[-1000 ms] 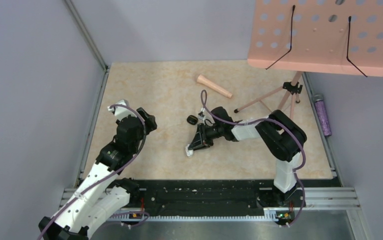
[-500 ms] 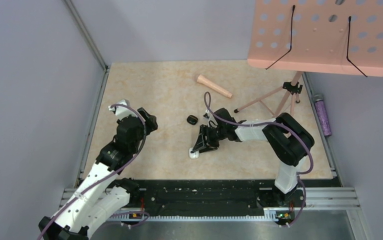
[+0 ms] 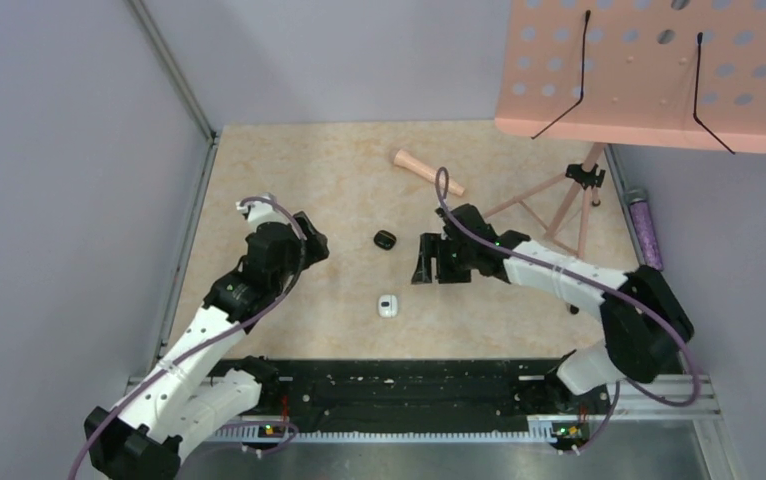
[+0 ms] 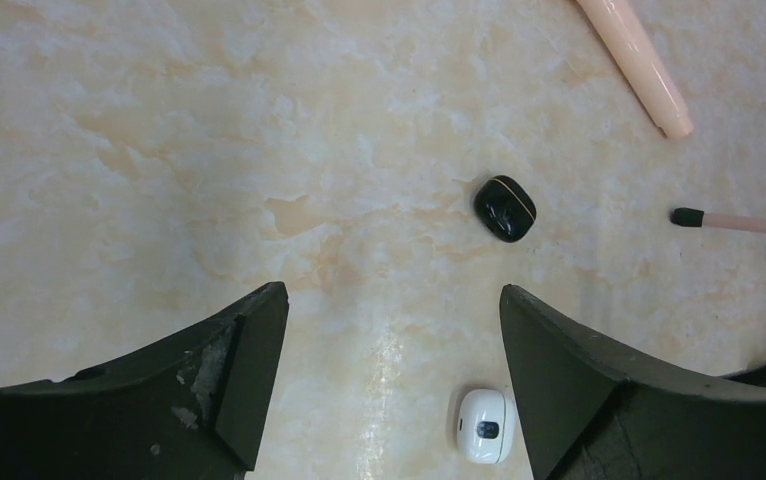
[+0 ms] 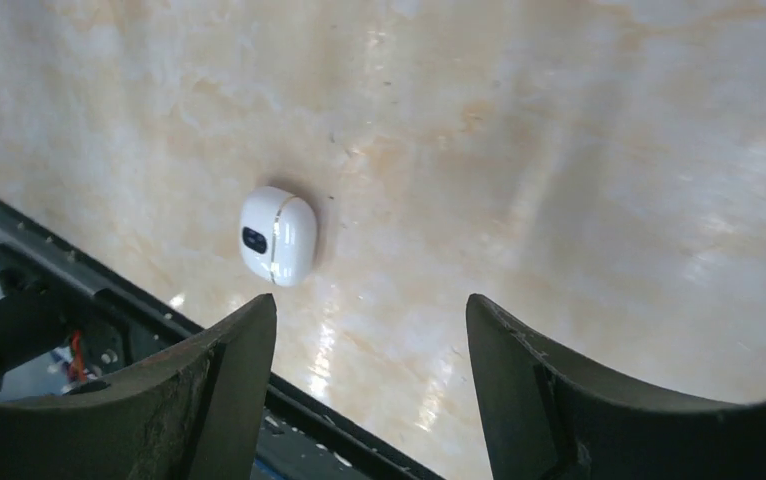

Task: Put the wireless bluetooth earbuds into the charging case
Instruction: Reset both arms

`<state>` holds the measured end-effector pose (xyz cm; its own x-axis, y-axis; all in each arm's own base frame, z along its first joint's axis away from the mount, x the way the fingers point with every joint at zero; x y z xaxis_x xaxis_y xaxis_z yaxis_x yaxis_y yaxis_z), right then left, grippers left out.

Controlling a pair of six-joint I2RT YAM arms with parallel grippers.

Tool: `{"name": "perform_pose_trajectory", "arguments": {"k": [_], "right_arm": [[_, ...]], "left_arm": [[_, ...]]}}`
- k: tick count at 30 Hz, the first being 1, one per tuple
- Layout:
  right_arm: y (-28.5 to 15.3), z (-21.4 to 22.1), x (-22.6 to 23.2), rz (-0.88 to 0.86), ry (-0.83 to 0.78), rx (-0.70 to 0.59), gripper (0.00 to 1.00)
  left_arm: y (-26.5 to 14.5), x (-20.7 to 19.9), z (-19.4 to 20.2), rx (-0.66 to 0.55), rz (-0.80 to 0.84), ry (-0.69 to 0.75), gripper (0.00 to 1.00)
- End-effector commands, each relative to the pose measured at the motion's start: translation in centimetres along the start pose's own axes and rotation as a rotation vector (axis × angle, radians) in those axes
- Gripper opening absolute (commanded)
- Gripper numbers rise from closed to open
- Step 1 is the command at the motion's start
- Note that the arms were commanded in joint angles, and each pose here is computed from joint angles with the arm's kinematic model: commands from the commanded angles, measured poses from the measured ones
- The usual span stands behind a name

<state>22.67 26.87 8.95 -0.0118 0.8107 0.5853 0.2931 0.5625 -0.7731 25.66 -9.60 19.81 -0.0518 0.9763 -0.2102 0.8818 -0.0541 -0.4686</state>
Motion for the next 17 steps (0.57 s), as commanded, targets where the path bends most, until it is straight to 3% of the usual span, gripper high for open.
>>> {"name": "perform_pose_trajectory", "arguments": {"k": [1, 8, 17], "right_arm": [[-5.2, -1.5, -3.9, 0.233, -0.042, -0.230, 0.68], [-11.3, 0.2, -8.1, 0.342, -0.011, -0.391, 0.72], [-13.8, 0.3, -7.9, 0.244, 0.032, -0.513, 0.72]], "left_arm": [[-0.2, -1.2, -1.2, 0.007, 0.045, 0.006, 0.84], [0.2, -1.0, 0.4, 0.081, 0.038, 0.026, 0.82], [-0.5, -0.6, 2.1, 0.115, 0.049, -0.011, 0.81]]}}
Point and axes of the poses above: each gripper's point midway between its finger pads, its own y axis out along the fingers, its own x axis along the line the jaws close on, z = x × y, the point moved 2 cm from there along -y, back along the fingers, and after that the axes turned 14 degrees about y, right-handed, at the moved point
